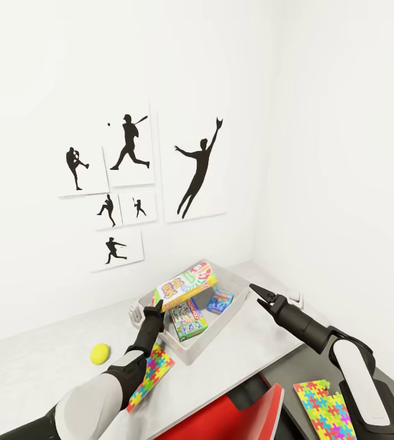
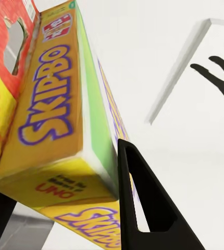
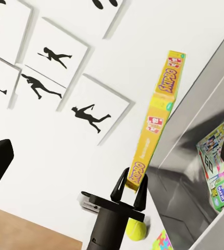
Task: Put all the toys in the child's room - the three board games (two on the bed and one on the table), the two jigsaw puzzles on the table, and the tennis ball on the table - inside the toy box on the table in the child's room.
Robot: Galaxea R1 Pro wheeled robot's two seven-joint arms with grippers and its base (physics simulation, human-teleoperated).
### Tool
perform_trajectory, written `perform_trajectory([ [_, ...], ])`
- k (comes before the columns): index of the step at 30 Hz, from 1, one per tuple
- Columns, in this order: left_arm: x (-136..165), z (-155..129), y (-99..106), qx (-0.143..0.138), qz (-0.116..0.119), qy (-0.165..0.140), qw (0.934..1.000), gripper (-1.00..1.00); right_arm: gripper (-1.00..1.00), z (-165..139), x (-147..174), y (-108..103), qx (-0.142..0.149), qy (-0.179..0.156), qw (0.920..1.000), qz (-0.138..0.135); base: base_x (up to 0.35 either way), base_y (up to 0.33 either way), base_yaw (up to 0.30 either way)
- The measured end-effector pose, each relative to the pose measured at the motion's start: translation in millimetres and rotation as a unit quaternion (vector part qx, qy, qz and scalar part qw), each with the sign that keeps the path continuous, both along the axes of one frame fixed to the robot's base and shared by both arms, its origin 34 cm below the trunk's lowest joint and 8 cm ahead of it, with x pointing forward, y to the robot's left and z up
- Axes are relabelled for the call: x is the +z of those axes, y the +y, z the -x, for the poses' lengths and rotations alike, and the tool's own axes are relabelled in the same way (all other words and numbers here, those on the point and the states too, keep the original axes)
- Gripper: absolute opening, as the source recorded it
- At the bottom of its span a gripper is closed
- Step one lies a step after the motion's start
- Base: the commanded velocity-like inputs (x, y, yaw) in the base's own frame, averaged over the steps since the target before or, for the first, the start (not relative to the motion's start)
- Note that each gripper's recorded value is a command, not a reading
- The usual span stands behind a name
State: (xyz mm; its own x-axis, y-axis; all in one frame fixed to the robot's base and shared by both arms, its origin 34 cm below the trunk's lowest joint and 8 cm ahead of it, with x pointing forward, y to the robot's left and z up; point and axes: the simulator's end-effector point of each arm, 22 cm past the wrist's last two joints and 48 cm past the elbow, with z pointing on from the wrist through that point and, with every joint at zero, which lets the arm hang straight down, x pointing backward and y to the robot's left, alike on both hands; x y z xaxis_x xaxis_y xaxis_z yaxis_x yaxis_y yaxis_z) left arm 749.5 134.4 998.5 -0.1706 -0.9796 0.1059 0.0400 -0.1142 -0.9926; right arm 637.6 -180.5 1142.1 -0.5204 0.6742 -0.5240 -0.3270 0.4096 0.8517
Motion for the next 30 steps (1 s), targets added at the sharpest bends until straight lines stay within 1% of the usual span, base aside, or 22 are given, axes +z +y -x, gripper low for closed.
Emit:
perform_trajectory([
  [10, 0.1, 0.1, 0.1, 0.0, 0.002, 0.0, 1.0, -1.0, 1.0, 0.0, 0.0, -0.3, 0.0, 0.0, 1.0, 0.0, -0.001, 0.0, 0.0],
  [17, -0.1, 0.0, -0.7, -0.002, 0.003, 0.0, 1.0, -1.0, 1.0, -0.3, -0.1, -0.2, 0.0, 0.0, 1.0, 0.0, -0.098, 0.0, 0.0],
  [30, 0.4, 0.1, -0.3, -0.001, 0.003, -0.001, 1.0, -1.0, 1.0, -0.2, -0.6, -0.3, 0.0, 0.001, 1.0, 0.0, -0.019, 0.0, 0.0],
])
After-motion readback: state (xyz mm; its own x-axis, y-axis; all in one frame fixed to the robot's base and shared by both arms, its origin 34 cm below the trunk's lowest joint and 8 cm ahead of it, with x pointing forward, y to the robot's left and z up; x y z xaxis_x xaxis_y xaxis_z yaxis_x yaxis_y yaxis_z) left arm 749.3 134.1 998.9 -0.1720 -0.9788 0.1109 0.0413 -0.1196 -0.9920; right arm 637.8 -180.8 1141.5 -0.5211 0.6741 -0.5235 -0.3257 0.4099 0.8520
